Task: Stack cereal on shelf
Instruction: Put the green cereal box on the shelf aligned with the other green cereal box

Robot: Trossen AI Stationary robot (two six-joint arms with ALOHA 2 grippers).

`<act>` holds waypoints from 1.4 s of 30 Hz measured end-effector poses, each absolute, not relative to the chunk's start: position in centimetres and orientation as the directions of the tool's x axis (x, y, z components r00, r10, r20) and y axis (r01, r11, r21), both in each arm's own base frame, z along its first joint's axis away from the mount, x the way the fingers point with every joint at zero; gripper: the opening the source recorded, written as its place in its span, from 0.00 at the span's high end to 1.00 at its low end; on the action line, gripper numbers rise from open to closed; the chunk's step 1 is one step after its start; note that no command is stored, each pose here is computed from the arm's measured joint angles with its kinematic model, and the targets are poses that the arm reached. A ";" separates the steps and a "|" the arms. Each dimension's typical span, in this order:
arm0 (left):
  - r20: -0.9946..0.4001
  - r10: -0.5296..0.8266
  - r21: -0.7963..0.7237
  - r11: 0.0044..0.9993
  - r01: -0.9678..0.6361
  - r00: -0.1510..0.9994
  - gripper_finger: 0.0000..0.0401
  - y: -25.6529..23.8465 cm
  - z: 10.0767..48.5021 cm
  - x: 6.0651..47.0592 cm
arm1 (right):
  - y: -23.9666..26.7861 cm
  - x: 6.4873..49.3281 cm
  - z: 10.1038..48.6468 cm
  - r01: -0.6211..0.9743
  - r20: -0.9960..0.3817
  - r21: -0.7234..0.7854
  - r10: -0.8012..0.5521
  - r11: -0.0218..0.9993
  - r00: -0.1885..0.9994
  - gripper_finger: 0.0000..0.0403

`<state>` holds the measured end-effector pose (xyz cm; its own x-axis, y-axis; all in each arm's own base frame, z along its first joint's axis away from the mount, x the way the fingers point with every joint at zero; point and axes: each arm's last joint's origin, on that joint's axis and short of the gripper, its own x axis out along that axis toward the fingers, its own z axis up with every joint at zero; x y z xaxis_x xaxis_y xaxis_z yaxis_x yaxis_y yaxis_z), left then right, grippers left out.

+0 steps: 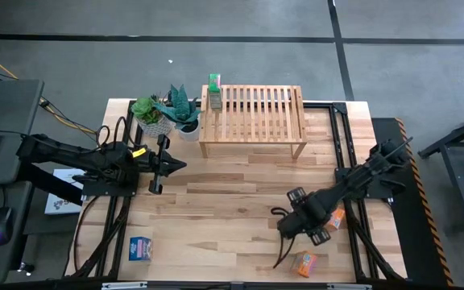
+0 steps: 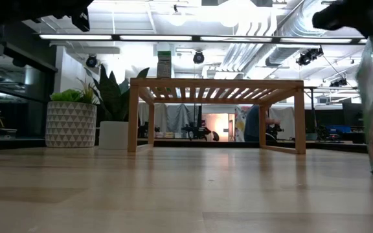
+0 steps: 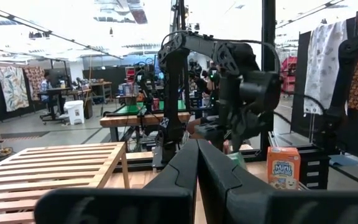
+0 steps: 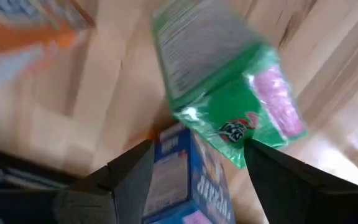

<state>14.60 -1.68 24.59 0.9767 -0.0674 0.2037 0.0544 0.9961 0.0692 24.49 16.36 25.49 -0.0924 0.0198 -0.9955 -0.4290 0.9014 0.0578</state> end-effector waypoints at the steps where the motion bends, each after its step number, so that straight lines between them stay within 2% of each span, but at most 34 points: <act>1: 0.203 -0.067 0.069 0.996 0.054 0.977 1.00 -1.7 24.6 14.6 | 16.3 24.6 25.9 -0.430 -0.998 0.055 0.033 0.901 -0.059 0.39; 7: 0.204 -0.067 0.069 0.996 0.054 0.977 1.00 -1.7 24.6 14.6 | 16.4 25.2 27.6 -0.463 -0.992 0.028 0.080 0.886 0.093 0.39; 17: 0.204 -0.067 0.069 0.996 0.054 0.977 1.00 -1.7 24.6 14.6 | 16.9 25.8 27.9 -0.600 -0.977 0.050 0.163 0.798 0.135 0.39; 24: 0.205 -0.068 0.069 0.996 0.055 0.976 1.00 -1.7 24.6 14.6 | 16.8 25.6 27.8 -0.514 -0.983 0.051 0.134 0.856 0.126 0.39; 33: 0.204 -0.068 0.069 0.996 0.055 0.977 1.00 -1.7 24.6 14.6 | 17.2 26.5 28.1 -0.502 -0.959 0.004 0.145 0.865 0.242 0.39; 42: 0.202 -0.068 0.069 0.996 0.055 0.977 1.00 -1.7 24.6 14.6 | 17.1 27.1 28.2 -0.452 -0.944 0.000 0.149 0.892 0.294 0.39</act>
<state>14.61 -1.69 24.57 0.9771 -0.0675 0.2018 0.0546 0.9961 0.0692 27.06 17.12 28.25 0.2943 0.1490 -0.9440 -0.4521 0.8919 -0.0002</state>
